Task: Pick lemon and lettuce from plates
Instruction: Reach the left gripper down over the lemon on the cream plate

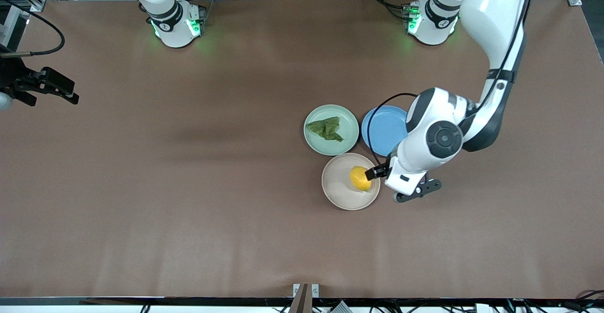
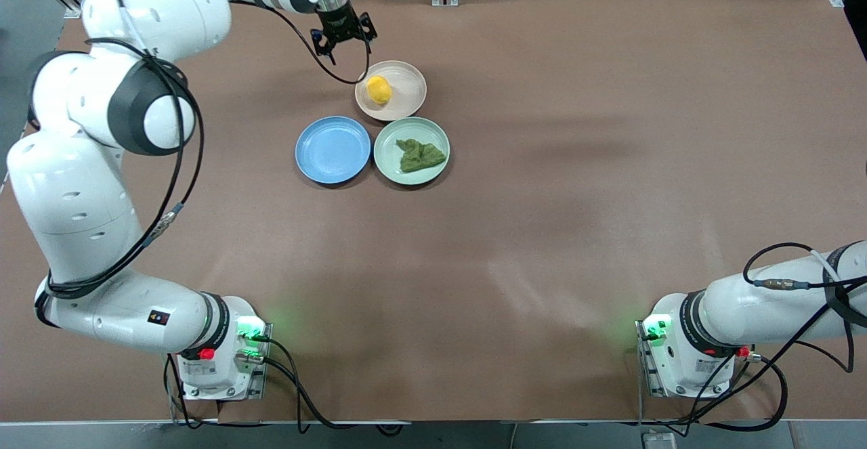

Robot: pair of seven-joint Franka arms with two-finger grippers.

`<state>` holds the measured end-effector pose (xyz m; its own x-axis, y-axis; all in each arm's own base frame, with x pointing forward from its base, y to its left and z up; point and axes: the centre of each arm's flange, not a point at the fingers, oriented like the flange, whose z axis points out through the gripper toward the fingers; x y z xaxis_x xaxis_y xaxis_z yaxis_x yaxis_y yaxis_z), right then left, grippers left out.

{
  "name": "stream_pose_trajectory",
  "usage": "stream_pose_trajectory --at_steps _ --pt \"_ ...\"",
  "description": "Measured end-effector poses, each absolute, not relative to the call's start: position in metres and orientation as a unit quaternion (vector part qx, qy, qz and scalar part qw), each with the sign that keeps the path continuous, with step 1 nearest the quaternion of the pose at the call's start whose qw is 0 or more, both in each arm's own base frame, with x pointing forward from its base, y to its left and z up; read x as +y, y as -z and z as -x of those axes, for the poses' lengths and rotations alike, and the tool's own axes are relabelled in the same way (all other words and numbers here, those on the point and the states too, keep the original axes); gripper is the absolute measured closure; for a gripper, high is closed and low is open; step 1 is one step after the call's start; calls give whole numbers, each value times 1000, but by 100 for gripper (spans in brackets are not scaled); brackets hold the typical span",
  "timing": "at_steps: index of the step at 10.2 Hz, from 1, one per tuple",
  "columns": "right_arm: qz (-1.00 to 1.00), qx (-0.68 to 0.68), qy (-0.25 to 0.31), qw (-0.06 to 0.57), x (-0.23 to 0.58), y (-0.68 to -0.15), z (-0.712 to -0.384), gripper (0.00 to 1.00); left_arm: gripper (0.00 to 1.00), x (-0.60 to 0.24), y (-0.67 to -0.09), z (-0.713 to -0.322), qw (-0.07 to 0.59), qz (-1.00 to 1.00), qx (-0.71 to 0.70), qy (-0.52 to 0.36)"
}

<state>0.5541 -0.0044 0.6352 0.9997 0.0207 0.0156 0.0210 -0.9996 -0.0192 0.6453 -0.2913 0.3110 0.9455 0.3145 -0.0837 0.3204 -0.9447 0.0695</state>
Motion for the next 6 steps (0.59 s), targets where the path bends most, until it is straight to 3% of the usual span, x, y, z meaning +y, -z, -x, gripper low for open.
stream_pose_trajectory --at_steps 6 --pt "1000 -10 11 10 -5 -640 -551 0 0 -318 -251 -648 65 -978 196 13"
